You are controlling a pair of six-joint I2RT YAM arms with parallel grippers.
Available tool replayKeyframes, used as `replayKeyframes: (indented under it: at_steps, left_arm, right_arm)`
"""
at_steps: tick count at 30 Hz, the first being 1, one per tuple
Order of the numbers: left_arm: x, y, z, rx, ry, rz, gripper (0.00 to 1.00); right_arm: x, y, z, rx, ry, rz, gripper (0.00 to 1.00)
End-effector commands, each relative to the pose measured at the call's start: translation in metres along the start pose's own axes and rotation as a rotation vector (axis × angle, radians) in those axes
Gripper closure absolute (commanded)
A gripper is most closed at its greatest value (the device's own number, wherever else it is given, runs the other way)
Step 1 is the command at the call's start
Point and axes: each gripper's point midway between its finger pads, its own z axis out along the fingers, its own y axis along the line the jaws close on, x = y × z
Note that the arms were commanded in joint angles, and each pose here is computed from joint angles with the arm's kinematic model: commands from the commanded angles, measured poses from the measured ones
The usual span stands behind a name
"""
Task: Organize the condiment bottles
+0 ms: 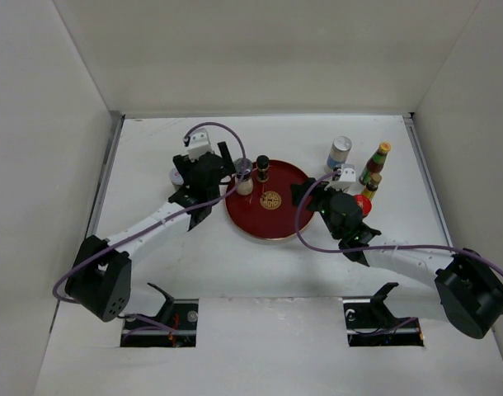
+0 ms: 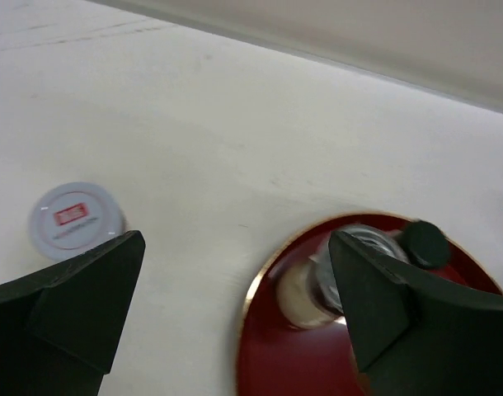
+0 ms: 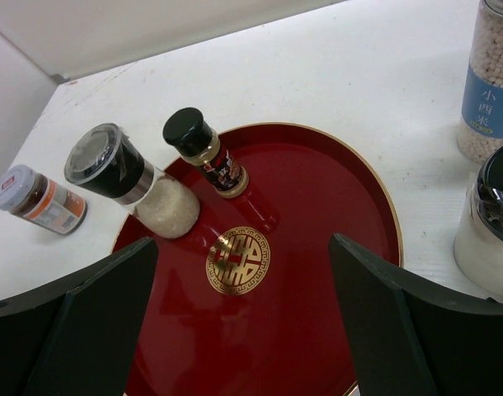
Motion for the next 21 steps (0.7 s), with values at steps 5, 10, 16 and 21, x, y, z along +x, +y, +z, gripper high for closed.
replayKeyframes:
  at_steps: [5,10,16,21]
  left_arm:
    - [0.022,0.091,0.02,-0.263,0.037,-0.061,0.03]
    - [0.029,0.122,0.029,-0.336,0.05,-0.089,0.04]
    - [0.039,0.123,0.047,-0.339,0.086,-0.084,0.06]
    - [0.048,0.13,0.068,-0.35,0.103,-0.099,0.13]
  right_arm:
    - [-0.026,0.019,0.003,-0.053,-0.067,0.035,0.09]
    - [-0.023,0.019,0.005,-0.05,-0.061,0.03,0.08]
    - [-0.024,0.02,0.005,-0.05,-0.061,0.03,0.08]
    - [-0.028,0.023,0.002,-0.066,-0.069,0.04,0.07]
